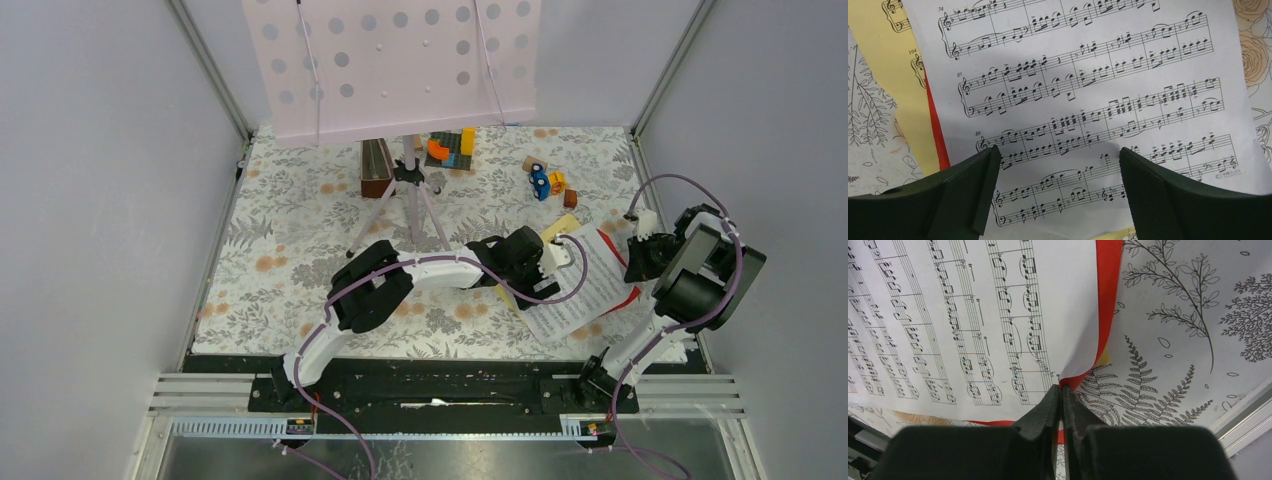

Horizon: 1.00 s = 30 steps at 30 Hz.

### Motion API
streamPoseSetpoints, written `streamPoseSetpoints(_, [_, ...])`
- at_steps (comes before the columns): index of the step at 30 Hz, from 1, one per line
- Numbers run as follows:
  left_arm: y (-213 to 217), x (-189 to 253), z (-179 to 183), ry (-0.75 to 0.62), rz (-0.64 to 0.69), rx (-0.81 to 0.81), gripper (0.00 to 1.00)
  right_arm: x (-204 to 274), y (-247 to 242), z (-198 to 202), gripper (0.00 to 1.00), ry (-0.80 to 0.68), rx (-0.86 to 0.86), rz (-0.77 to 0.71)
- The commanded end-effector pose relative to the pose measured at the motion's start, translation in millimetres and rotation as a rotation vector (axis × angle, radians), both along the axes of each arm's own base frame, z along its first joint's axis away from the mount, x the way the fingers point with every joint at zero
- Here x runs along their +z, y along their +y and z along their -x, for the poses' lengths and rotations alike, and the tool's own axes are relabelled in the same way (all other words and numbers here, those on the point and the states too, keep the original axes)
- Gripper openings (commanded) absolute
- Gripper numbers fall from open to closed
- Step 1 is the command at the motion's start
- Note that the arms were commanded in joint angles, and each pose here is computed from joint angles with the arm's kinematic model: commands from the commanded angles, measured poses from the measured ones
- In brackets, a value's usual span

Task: Set up the instrument practice props

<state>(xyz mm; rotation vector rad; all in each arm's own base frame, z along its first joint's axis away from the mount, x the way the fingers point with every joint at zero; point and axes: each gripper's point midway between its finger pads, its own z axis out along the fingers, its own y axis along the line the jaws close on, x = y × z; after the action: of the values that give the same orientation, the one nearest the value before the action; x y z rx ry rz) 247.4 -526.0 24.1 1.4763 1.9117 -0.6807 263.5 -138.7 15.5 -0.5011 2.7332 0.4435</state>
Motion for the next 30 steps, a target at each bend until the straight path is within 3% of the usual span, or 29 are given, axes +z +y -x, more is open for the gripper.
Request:
streamPoseSetpoints(1, [11.7,-4.8,5.2,0.012,-0.046,0.018,0.93,23.9,-5.5,-6.1,0.08,-0.050,0.002,0.034])
streamPoseSetpoints(9, [7.9,28.5,0.5,-0.022,-0.005,0.000,0.99,73.4,-10.0,-22.0,0.03,-0.158,0.037,0.071])
streamPoseSetpoints(19, [12.7,119.7,5.5,-0.105,0.114,-0.088,0.99,128.5,21.1,-12.4,0.01,-0.331,0.309,0.046])
streamPoseSetpoints(30, [15.4,196.6,-39.5,-0.122,0.270,-0.016,0.99,190.8,74.9,-2.9,0.00,-0.561,0.543,-0.108])
